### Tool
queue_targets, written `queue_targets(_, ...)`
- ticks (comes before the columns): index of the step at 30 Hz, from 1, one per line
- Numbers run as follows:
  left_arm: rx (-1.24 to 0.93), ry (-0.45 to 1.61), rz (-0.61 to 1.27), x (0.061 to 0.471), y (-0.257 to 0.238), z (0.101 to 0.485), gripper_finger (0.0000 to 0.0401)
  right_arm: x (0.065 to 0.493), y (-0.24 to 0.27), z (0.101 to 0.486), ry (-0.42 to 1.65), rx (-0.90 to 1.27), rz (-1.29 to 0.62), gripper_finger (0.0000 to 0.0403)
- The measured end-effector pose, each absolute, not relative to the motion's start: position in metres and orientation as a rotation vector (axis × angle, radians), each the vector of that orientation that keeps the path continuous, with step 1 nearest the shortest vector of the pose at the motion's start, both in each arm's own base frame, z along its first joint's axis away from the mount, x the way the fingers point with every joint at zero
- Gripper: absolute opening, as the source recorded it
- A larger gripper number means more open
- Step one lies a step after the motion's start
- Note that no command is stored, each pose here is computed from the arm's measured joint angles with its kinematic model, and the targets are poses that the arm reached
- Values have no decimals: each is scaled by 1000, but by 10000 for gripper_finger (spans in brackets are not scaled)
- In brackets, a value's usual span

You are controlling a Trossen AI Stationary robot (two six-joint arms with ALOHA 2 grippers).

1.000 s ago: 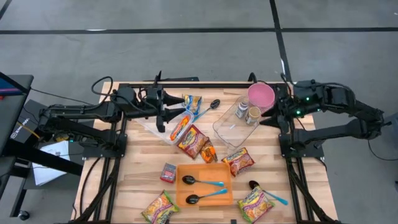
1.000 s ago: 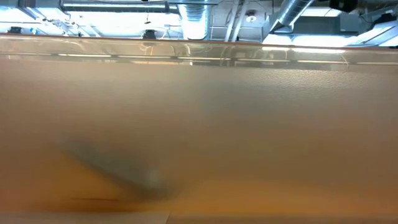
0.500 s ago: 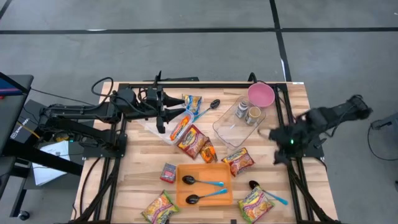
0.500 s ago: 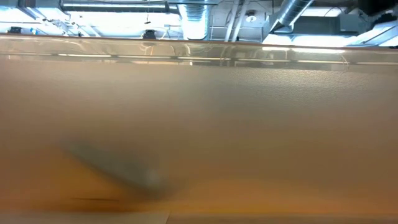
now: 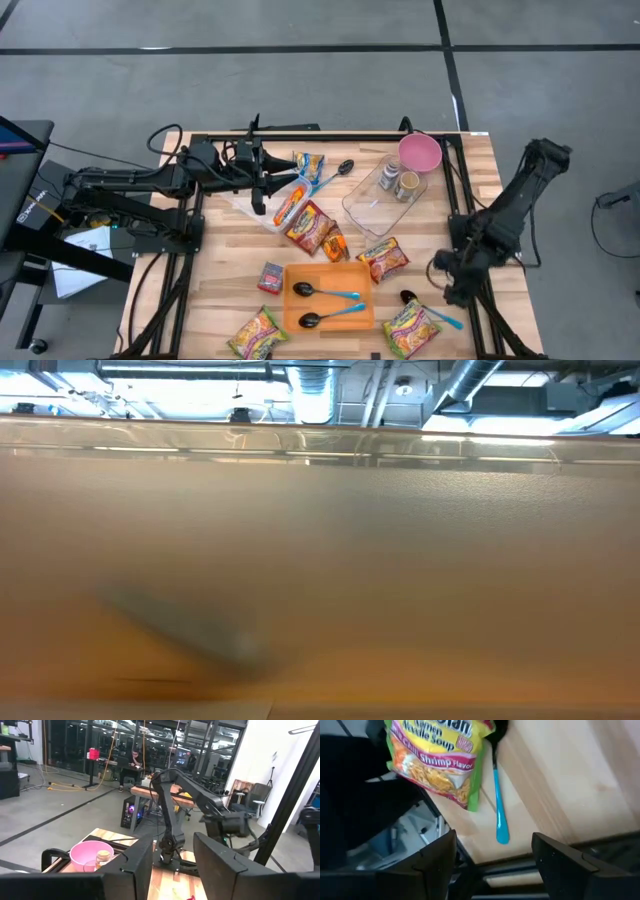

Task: Pick & Place Food Item
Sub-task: Put the black spoon into the orange bin

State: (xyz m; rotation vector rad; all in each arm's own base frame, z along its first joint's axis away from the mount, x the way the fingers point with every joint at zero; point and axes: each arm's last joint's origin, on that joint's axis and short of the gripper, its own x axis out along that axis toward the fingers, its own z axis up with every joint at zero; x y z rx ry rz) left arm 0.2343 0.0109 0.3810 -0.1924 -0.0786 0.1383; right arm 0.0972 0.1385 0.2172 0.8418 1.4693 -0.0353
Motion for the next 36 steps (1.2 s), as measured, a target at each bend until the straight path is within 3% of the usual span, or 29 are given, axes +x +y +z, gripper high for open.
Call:
queue_targets(14,-193,-78,134,234,11,381,130,100,204,141,1376,536,-171,250)
queue_targets(22,-193,-79,135,234,11,381,130,104,211,135,1338,483,-251,247)
queue_targets(36,-192,-79,140,234,11,381,131,115,208,128,1284,472,-304,161)
